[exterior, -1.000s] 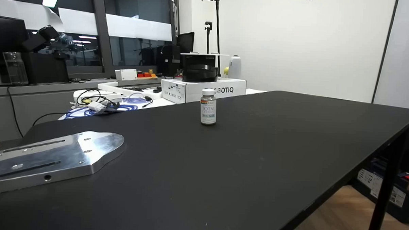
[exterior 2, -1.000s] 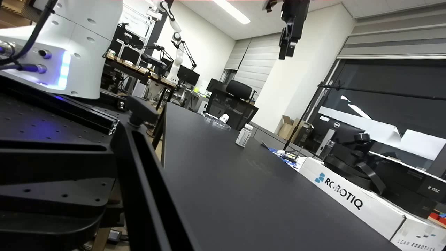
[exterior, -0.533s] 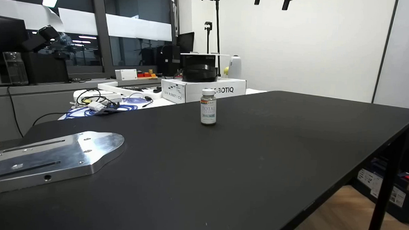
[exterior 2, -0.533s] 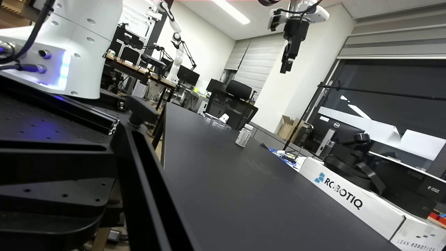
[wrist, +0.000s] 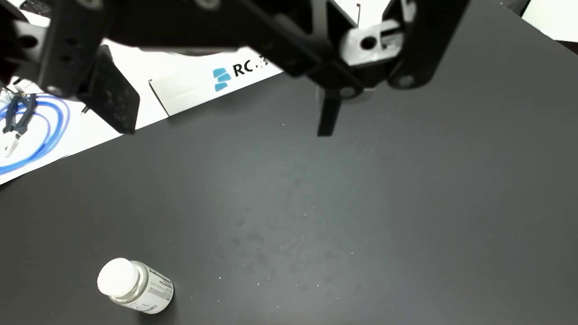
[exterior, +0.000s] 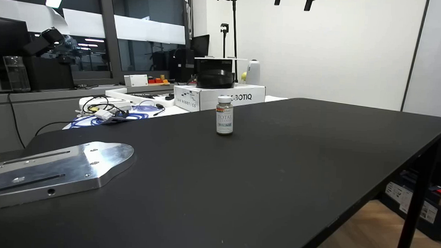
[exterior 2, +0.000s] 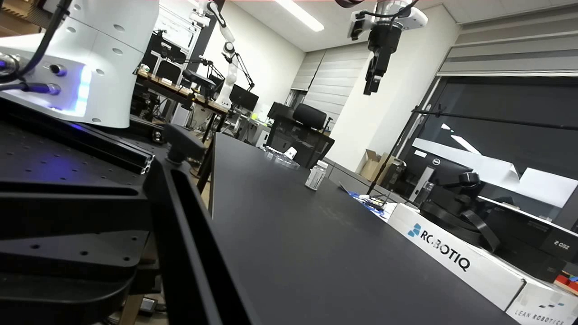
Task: Pick the bottle and move it to the right on the table
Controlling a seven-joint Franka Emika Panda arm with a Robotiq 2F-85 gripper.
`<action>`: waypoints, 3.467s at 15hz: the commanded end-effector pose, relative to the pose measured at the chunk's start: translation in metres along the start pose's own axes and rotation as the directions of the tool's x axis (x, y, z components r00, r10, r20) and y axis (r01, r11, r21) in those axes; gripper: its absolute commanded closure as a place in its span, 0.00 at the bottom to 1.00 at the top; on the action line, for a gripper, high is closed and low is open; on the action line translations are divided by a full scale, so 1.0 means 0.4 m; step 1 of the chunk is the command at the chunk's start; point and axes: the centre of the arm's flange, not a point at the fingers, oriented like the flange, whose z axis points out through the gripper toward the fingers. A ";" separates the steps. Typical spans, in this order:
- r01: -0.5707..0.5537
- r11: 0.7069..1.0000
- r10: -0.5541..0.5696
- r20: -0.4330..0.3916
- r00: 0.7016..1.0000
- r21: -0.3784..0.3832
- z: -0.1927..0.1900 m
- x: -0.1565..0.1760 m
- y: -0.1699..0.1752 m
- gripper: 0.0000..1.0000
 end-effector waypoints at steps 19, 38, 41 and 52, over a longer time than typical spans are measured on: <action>-0.337 0.932 0.347 0.064 0.936 -0.132 0.415 -0.012 -0.380 0.00; -0.172 0.985 0.170 0.160 0.972 -0.003 0.566 -0.079 -0.439 0.00; -0.152 0.988 0.151 0.168 0.974 -0.008 0.583 -0.081 -0.436 0.00; -0.099 0.995 0.102 0.162 0.981 -0.031 0.603 -0.106 -0.416 0.00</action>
